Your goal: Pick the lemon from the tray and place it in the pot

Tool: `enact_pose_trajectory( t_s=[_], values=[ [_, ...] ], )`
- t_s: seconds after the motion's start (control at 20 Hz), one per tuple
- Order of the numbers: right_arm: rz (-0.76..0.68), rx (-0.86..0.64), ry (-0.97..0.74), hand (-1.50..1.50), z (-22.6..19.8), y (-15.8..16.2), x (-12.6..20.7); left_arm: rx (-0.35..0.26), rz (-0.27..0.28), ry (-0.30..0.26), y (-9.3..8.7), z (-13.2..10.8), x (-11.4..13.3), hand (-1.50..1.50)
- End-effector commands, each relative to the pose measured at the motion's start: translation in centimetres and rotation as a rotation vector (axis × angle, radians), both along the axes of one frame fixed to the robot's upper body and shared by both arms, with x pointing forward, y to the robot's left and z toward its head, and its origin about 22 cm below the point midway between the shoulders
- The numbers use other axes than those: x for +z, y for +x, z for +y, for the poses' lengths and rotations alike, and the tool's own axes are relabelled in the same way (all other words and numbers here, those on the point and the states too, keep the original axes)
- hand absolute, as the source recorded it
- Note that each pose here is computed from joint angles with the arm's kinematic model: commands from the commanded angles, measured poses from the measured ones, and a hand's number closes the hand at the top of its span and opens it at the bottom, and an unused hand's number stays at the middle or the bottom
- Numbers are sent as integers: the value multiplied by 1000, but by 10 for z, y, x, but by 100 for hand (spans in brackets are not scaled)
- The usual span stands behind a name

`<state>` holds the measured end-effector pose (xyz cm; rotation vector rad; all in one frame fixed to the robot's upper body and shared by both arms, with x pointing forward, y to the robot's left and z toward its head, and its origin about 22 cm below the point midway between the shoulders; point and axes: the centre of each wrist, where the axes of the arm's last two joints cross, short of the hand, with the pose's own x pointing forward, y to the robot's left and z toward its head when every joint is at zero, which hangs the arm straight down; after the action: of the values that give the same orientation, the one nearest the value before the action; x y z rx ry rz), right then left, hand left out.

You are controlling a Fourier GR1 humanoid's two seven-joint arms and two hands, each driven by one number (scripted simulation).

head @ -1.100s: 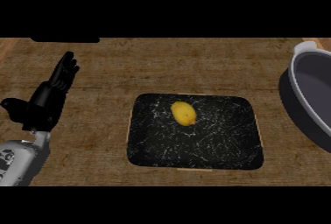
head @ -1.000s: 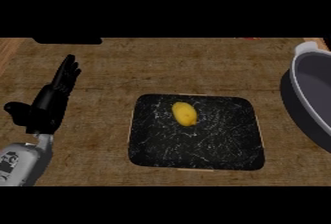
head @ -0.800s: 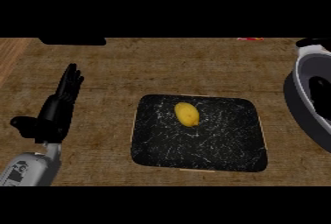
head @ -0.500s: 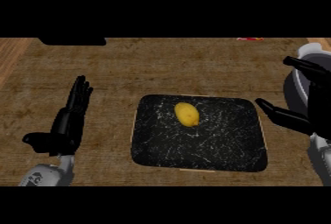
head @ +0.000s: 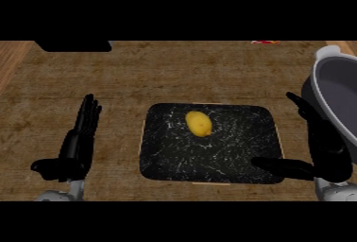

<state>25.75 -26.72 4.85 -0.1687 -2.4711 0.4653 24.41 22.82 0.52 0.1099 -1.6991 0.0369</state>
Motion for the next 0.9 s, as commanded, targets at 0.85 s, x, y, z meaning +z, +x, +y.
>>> enact_pose_trajectory(
  t_s=[0.85],
  values=[
    [440,-103,-719,-150,100,-7,24,15,-11,-1,-17,13,12,0]
  ],
)
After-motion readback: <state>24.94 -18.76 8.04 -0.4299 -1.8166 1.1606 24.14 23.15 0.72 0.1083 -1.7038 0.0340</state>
